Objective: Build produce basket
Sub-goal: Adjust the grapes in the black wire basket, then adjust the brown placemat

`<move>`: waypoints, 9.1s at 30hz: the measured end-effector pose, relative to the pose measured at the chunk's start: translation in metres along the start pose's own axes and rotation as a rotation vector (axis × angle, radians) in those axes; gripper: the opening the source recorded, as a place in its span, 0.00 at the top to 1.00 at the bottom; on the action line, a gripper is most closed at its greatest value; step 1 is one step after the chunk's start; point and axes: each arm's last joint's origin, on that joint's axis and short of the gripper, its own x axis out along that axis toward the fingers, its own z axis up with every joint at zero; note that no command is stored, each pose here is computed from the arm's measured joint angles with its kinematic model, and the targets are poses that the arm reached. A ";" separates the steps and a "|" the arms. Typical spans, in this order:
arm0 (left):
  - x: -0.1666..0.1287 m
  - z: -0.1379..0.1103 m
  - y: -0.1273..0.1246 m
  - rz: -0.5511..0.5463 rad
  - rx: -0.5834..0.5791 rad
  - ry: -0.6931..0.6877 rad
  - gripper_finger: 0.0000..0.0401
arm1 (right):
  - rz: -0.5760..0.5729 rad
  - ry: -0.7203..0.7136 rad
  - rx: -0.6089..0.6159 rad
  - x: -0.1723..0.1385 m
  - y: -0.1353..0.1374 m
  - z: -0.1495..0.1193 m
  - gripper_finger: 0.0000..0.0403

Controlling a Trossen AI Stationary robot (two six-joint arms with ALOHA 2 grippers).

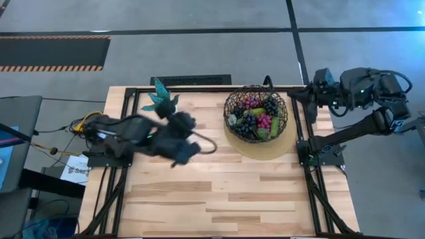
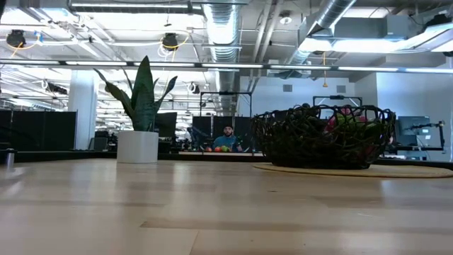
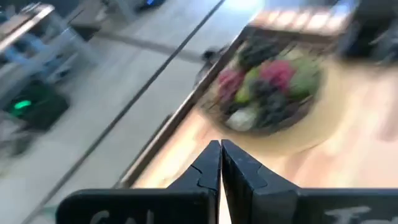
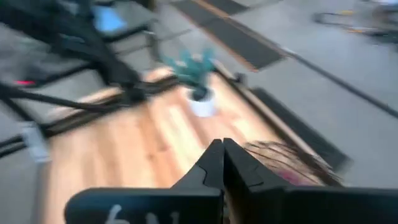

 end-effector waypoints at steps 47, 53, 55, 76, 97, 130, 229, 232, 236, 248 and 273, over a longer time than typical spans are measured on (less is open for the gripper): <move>-0.155 -0.050 0.051 -0.204 0.049 -0.487 1.00 | -0.678 0.656 0.646 0.120 0.061 -0.301 1.00; -0.155 -0.050 0.051 -0.204 0.049 -0.487 1.00 | -0.646 0.581 0.667 0.108 0.052 -0.281 1.00; -0.155 -0.050 0.051 -0.204 0.048 -0.487 1.00 | -0.571 0.490 0.671 0.100 0.048 -0.266 1.00; -0.155 -0.050 0.051 -0.206 0.043 -0.486 1.00 | -0.554 -0.096 0.635 0.049 -0.049 -0.191 1.00; -0.155 -0.051 0.050 -0.237 0.040 -0.464 1.00 | -0.807 0.332 0.744 0.104 -0.074 -0.223 1.00; -0.155 -0.051 0.049 -0.261 0.059 -0.447 1.00 | -0.210 0.435 0.638 0.232 -0.075 -0.208 1.00; -0.155 -0.052 0.048 -0.290 0.124 -0.426 1.00 | -0.494 0.873 0.447 0.131 0.084 -0.237 1.00; -0.155 -0.052 0.048 -0.293 0.125 -0.424 1.00 | -0.494 0.856 0.513 0.127 0.077 -0.256 1.00; -0.155 -0.052 0.048 -0.308 0.130 -0.414 1.00 | -0.486 0.792 0.620 0.112 0.056 -0.270 1.00; -0.155 -0.053 0.048 -0.312 0.130 -0.411 1.00 | -0.396 0.689 0.818 0.116 0.018 -0.317 1.00; -0.155 -0.053 0.048 -0.314 0.131 -0.410 1.00 | -0.281 0.473 0.887 0.190 0.058 -0.358 1.00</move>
